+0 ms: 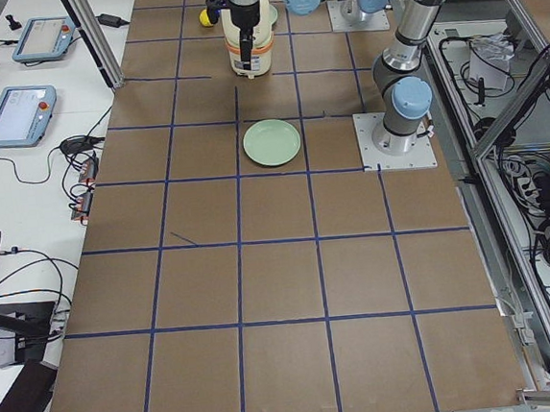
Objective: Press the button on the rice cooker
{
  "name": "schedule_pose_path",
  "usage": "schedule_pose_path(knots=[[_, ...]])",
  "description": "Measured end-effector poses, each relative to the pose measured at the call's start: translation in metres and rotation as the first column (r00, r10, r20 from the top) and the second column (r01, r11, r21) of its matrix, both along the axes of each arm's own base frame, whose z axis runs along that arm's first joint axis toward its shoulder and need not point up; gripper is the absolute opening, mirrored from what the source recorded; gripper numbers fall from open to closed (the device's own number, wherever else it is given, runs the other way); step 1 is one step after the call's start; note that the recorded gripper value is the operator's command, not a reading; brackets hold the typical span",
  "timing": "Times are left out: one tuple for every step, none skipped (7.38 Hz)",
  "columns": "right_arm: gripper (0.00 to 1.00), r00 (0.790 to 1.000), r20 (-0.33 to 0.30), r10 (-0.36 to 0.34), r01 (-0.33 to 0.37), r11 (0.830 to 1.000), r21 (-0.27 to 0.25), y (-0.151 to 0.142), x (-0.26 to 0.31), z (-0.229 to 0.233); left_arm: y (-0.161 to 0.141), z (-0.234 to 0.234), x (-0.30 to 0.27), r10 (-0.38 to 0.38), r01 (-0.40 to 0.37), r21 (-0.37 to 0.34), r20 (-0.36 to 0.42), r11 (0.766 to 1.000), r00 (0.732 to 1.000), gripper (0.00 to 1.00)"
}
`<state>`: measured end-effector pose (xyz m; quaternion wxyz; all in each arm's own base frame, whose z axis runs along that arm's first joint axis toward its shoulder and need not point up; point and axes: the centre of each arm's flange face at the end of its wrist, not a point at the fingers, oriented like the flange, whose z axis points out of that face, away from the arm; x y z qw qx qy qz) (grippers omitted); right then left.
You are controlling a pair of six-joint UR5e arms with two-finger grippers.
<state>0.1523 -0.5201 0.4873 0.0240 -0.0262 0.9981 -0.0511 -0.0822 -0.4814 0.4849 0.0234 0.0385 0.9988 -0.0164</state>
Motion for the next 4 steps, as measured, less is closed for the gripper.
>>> schedule_pose_path(knots=[[1.00,1.000,-0.001,0.004,-0.004,1.000,0.000,0.0004,0.0001,0.0001,0.0000,0.0000,0.0000,0.000,0.000,0.000,0.000,1.000,1.000,1.00],[1.00,1.000,-0.001,0.006,-0.006,1.000,0.001,0.0005,0.0003,-0.0004,0.0000,0.0000,0.0000,0.000,0.000,0.000,0.000,1.000,1.000,1.00],[1.00,1.000,0.000,0.007,-0.007,1.000,0.003,0.0009,0.0004,-0.0017,0.0000,0.0000,0.0000,0.001,-0.001,0.000,0.000,1.000,1.000,1.00],[1.00,1.000,0.000,0.006,-0.006,1.000,0.009,0.0019,0.0001,-0.0048,0.0000,0.0000,0.0000,0.001,-0.001,0.000,0.000,1.000,1.000,1.00]])
